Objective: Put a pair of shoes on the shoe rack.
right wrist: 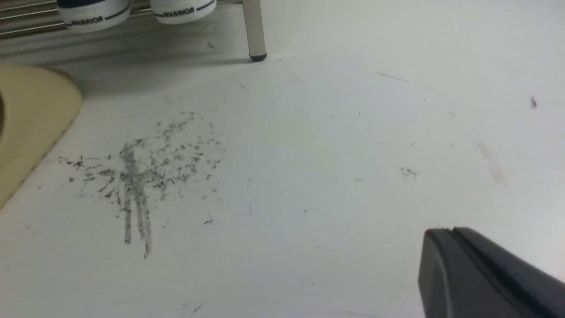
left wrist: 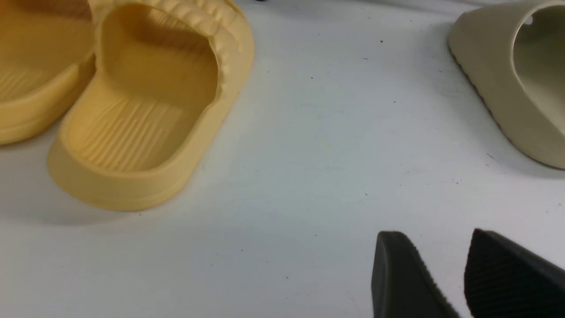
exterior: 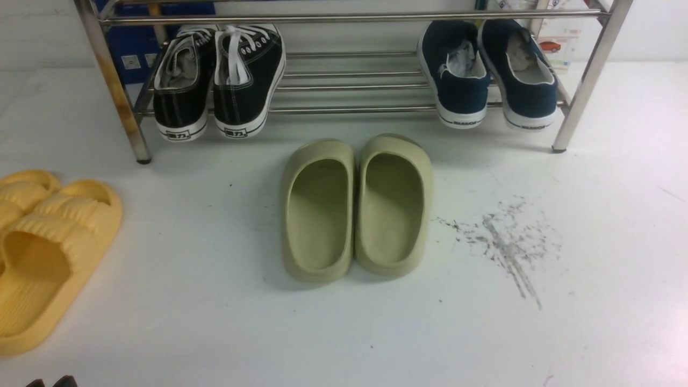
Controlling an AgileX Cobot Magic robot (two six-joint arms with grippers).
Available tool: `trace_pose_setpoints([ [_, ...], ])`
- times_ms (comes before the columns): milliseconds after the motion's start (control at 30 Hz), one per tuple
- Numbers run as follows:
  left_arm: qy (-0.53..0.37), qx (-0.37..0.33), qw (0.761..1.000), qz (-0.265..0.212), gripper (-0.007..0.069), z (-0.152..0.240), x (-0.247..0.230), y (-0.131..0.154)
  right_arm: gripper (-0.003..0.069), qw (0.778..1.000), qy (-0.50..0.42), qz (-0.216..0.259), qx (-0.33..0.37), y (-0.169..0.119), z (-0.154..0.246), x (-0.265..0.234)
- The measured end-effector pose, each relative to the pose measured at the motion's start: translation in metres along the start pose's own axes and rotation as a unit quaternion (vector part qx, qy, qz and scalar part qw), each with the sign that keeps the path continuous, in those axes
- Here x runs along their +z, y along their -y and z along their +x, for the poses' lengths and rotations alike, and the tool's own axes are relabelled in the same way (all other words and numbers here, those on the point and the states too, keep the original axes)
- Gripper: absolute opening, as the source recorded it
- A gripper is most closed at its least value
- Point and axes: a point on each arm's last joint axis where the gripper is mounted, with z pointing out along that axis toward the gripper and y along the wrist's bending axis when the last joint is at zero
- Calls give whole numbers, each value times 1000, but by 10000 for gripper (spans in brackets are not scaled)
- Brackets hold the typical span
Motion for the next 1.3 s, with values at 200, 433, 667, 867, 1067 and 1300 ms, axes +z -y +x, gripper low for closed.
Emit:
trace_pose_setpoints([
  [200,0,0,1000,0,239,0,0,0,-3,1000,-19,7,2,1,2,-1],
  [433,0,0,1000,0,239,0,0,0,-3,1000,-25,6,12,1,2,-1],
  [667,0,0,1000,0,239,0,0,0,-1,1000,-25,5,12,1,2,-1],
  [867,0,0,1000,0,239,0,0,0,4,1000,-25,5,12,1,2,-1],
  [1067,0,0,1000,0,239,0,0,0,7,1000,-25,5,12,1,2,-1],
  [1300,0,0,1000,0,239,0,0,0,13,1000,-25,5,12,1,2,-1],
])
